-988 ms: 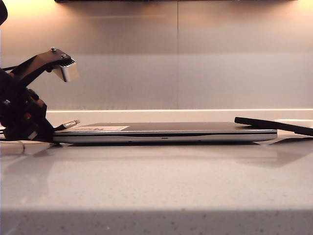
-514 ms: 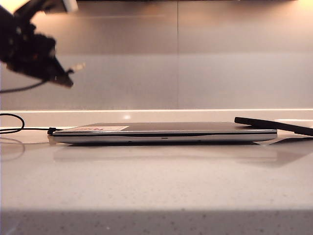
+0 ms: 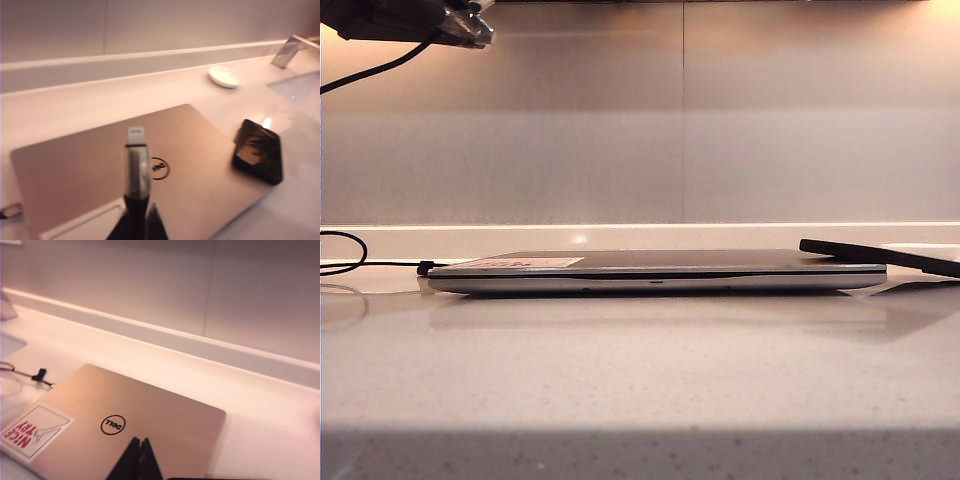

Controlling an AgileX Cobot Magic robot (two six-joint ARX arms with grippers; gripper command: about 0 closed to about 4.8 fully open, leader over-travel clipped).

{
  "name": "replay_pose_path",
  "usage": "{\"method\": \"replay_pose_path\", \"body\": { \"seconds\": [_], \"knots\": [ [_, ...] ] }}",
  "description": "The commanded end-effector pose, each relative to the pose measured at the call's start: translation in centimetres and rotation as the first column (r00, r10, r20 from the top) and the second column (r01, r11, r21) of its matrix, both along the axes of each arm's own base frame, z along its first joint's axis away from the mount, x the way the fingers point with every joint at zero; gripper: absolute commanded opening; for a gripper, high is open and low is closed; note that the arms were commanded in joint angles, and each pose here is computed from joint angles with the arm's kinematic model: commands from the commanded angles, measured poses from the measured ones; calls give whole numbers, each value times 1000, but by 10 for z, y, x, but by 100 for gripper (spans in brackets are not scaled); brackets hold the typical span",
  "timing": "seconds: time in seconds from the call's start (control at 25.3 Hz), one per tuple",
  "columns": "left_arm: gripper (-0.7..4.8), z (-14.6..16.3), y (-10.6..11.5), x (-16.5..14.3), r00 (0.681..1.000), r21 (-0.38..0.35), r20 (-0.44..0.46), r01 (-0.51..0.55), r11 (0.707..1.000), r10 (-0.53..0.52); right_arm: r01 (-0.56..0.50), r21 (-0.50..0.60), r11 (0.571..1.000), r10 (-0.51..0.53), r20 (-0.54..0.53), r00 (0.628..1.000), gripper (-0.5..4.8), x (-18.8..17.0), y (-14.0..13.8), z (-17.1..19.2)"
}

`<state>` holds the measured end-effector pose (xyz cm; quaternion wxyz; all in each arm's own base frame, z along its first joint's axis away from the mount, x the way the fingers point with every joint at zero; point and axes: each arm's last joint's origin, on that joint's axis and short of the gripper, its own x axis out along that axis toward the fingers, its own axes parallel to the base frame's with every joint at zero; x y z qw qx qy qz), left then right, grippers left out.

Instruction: Pick up the charging cable and the phone, plug the charging cable into the charging port on the phone, and finally place them back on the table.

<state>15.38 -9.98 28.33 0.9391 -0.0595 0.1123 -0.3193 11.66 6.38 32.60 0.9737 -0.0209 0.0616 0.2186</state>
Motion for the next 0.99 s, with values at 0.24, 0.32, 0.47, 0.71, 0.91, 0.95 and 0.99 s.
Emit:
{"method": "replay_pose_path", "body": {
  "seconds": [0.24, 0.32, 0.47, 0.71, 0.91, 0.95, 0.99],
  "knots": [
    [-6, 2, -17, -12, 994, -28, -7, 112, 993, -112, 261, 188, 947, -217, -228, 949, -5, 8, -26, -10],
    [-6, 1, -17, -13, 993, -23, -15, 114, 993, -114, 288, 207, 935, -227, -275, 934, -5, 10, -30, -14],
    [-6, 0, -17, -13, 993, -20, -20, 114, 993, -114, 341, 317, 885, -165, -471, 867, -5, 21, -36, -27],
    [-6, 0, -17, -13, 993, -20, -20, 114, 993, -114, 431, 373, 821, -88, -664, 743, 251, 42, -34, -45],
    [-6, 0, -17, -13, 993, -20, -20, 114, 993, -114, 487, 374, 789, -66, -737, 673, 278, 54, -32, -56],
    [-6, 0, -17, -13, 993, -20, -20, 114, 993, -114, 493, 369, 788, -67, -745, 664, 283, 56, -32, -57],
    [-6, 0, -17, -13, 993, -20, -20, 114, 993, -114, 498, 365, 787, -67, -751, 656, 285, 57, -31, -59]
  ]
}}
